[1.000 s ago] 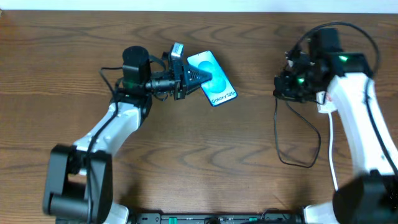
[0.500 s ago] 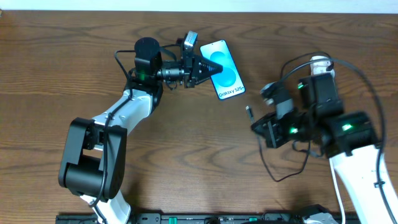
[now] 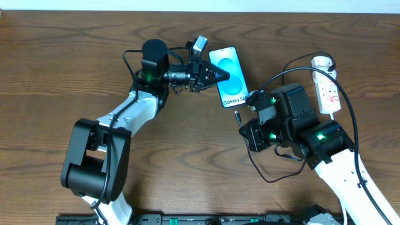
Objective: Plug charger to phone and switch on socket
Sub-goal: 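Lift the plug with the right gripper toward the phone's bottom port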
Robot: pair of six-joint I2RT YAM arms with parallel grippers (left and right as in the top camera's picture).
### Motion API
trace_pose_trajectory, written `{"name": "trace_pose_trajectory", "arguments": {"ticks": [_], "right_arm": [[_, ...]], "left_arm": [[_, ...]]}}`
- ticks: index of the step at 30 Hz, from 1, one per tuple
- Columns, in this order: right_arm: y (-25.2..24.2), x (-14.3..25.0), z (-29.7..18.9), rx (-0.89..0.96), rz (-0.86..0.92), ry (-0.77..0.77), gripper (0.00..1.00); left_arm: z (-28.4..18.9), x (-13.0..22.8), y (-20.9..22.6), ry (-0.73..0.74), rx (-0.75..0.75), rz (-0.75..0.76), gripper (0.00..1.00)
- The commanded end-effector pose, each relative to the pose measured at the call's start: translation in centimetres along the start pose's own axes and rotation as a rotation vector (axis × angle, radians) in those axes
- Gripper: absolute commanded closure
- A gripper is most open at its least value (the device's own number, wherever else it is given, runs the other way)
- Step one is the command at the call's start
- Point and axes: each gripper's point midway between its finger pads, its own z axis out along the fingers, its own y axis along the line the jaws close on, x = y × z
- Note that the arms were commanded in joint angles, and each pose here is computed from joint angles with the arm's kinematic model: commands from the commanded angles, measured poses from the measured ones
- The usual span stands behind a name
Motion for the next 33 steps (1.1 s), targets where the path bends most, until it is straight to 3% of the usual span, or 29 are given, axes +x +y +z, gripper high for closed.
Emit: {"name": "trace_pose_trajectory", "arguments": {"ticks": [1, 19, 33], "right_arm": [[-0.84, -0.22, 0.07, 0.057, 0.088, -0.015, 0.99], [0.09, -0.23, 0.08, 0.003, 0.079, -0.01, 0.99], [0.09, -0.6, 0.06, 0.006, -0.028, -0.025, 0.99]], "left_arm": [[-0.08, 0.15, -1.71, 0.025, 0.019, 0.094, 0.93], [-0.08, -0.68, -1.53, -0.024, 0.007, 0.125, 0.93], [-0.08, -0.57, -1.5, -0.019, 0.008, 0.124, 0.93]]}}
